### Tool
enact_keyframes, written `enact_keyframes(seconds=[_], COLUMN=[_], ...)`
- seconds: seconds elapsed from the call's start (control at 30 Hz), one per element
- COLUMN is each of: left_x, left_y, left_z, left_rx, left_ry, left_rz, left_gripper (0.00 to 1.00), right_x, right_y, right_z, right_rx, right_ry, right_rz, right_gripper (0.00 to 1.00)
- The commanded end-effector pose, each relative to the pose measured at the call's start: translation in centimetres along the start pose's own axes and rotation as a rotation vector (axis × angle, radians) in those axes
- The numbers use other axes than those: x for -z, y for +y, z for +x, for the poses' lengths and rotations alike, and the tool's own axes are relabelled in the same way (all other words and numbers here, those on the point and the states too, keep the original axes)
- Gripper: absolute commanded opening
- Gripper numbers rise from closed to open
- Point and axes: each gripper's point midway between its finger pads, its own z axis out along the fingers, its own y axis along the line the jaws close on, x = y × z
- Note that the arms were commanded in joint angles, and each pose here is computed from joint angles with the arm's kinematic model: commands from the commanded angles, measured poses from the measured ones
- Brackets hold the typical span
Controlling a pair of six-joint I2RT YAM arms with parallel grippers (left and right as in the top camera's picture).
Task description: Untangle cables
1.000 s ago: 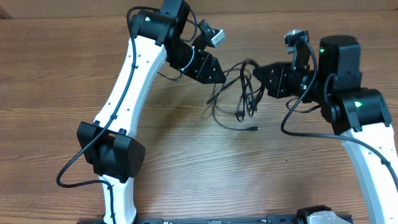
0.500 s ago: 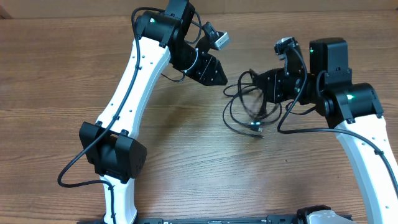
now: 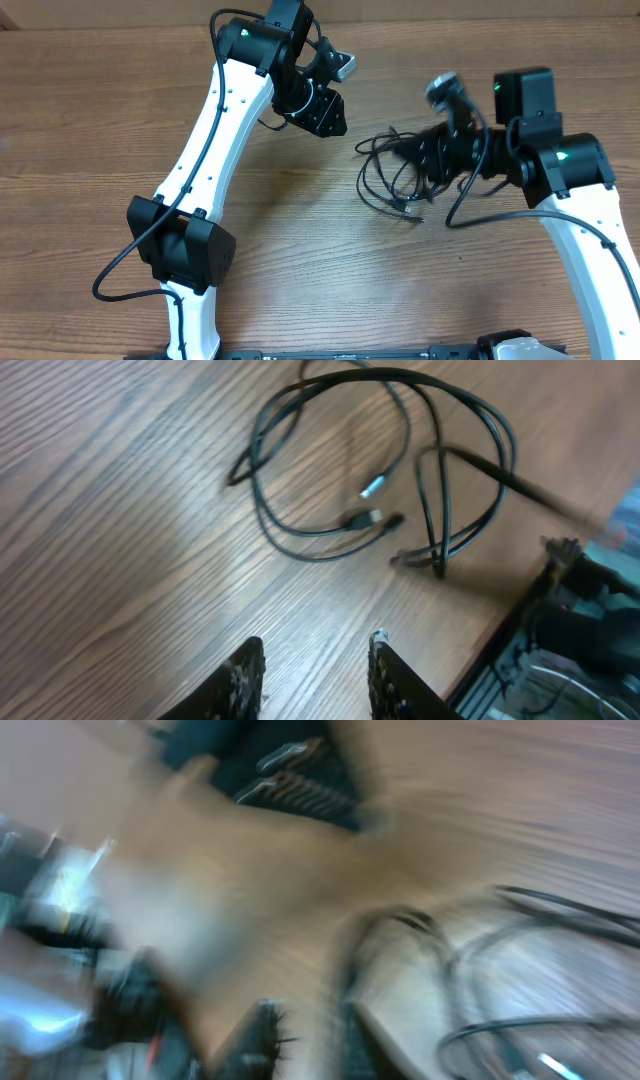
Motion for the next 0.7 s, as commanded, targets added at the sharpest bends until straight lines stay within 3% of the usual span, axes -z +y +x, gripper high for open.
enact_keyframes(seconds=[0.0,0.1,0.2,0.33,0.4,0.5,0.67], left_x=[0.9,1.5,1.9,1.9,1.7,1.5,1.5], left_y=[2.0,2.9,2.8,2.4,2.1,2.0,2.8], left_z=[-0.2,-0.3,-0.5,-0.6,-0.6,-0.5,0.1], left_rx=[0.059,0.103,0.119,0.108,0.101,0.096,0.105], left_ry=[-0.020,-0.039,-0.056,-0.062,-0.057,-0.048,-0.021], left_rz=[-0.063,-0.052,-0.003,0.018,0.018,0.004,-0.049], left_gripper=[0.34,0.35,0.36,0.38,0.39,0.41,0.42], right_x=[-0.1,-0.8,-0.4,3.2,5.1,5.7,2.1], right_y=[4.8,3.0,-2.4,-9.6,-11.8,-12.9,-13.5], right_z=[0.3,1.6,2.1,1.6,1.5,1.8,3.9], right_rx=[0.187,0.193,0.137,-0.066,-0.145,-0.261,-0.348], right_ry=[-0.008,0.068,0.130,0.088,0.052,0.016,0.105], right_rz=[-0.220,-0.092,0.226,0.687,0.835,0.868,0.728], right_gripper=[0.52,0.71,0.72,0.88,0.90,0.89,0.80])
